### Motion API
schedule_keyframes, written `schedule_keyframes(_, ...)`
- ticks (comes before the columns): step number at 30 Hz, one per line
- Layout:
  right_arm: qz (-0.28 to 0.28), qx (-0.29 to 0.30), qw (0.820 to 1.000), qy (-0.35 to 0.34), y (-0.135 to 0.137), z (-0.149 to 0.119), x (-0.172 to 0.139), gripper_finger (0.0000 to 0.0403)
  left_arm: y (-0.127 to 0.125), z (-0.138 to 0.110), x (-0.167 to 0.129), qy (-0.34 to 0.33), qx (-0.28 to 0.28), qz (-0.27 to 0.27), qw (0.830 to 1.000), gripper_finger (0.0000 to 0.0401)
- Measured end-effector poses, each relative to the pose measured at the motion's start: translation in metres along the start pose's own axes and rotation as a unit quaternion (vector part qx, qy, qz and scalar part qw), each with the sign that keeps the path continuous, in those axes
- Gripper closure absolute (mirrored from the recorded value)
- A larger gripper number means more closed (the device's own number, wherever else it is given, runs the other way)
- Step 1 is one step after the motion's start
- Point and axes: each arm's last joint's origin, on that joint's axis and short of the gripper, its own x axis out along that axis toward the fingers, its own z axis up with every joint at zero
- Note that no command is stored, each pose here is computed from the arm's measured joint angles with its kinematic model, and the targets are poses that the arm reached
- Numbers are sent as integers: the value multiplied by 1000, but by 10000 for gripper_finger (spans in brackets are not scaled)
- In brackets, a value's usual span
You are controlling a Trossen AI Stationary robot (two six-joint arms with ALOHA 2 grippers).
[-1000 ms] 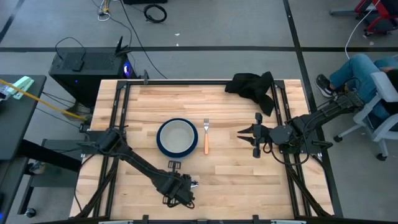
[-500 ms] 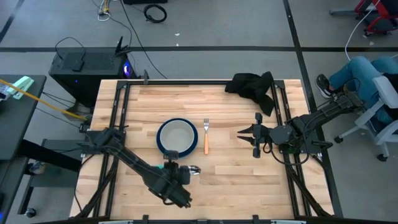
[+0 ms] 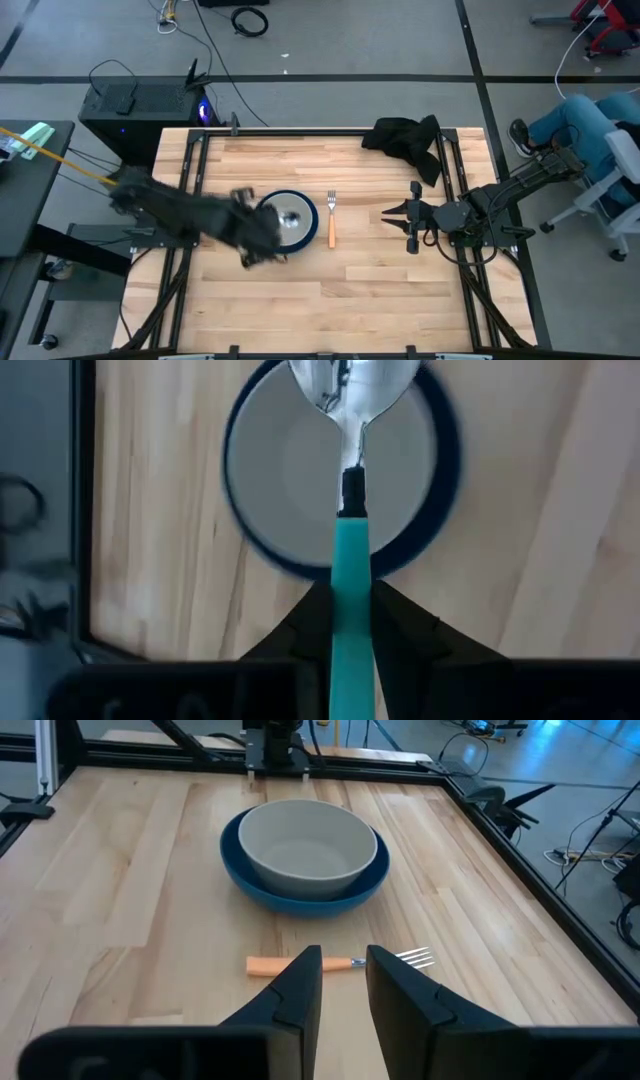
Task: Set table place
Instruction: Put the blue spoon into the gray bowl on the table
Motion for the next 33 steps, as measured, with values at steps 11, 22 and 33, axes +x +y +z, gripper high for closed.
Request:
schedule_keyframes(11, 0, 0, 1000, 0, 0, 0, 0, 314, 93, -32, 19, 15, -155, -80, 984, 345)
schedule_keyframes(22, 0, 0, 1000, -1, 0, 0, 0, 314, 86, -4, 89, 81, -52, -129, 987, 345)
schedule_keyframes(33, 0, 0, 1000, 0, 0, 0, 0, 314, 67, 18, 158, 185, 19, -122, 975, 345)
